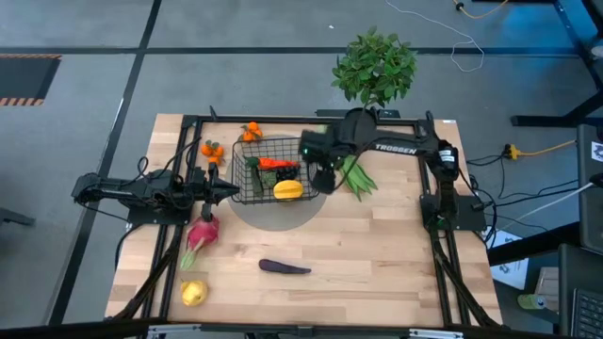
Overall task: Build produce basket
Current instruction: Put the pink dragonfruit into the black wire basket
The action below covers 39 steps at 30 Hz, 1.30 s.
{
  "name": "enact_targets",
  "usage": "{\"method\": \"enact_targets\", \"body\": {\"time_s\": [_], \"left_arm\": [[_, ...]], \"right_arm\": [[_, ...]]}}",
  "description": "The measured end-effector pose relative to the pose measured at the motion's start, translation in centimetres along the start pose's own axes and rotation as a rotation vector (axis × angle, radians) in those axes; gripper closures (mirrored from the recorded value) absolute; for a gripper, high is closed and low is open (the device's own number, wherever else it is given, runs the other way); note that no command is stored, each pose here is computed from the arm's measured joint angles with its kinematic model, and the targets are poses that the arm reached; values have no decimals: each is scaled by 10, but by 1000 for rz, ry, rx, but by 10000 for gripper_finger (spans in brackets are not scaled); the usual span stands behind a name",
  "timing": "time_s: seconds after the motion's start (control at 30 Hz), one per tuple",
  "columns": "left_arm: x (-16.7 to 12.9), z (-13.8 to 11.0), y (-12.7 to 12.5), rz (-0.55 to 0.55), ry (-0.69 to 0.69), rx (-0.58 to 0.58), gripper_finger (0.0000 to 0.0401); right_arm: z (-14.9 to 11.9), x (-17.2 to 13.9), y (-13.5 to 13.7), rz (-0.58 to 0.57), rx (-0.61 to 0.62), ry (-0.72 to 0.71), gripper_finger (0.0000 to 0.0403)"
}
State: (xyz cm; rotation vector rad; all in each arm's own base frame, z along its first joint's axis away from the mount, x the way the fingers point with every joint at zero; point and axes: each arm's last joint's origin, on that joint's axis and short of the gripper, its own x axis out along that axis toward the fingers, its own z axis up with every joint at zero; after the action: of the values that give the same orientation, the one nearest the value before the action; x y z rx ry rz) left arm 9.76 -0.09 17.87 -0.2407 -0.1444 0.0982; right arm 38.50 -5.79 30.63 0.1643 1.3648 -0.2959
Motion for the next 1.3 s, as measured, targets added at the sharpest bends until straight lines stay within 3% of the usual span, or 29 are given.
{"method": "enact_targets", "body": {"time_s": [0.43,0.67,0.87,1.03,1.3], "left_arm": [[0,0,0,0,0,0,372],[0,0,0,-8,1,-16,372],[0,6,-1,-12,-58,-75,372],[-3,32,-8,-112,-160,-165,372],[5,74,-23,-119,113,-211,372]], "right_arm": [[-51,50,75,-36,-157,257,181],[-100,74,82,-115,-347,588,181],[-140,84,74,-143,-281,693,181],[-173,78,65,-189,-179,682,181],[-212,65,60,-174,-6,507,181]]}}
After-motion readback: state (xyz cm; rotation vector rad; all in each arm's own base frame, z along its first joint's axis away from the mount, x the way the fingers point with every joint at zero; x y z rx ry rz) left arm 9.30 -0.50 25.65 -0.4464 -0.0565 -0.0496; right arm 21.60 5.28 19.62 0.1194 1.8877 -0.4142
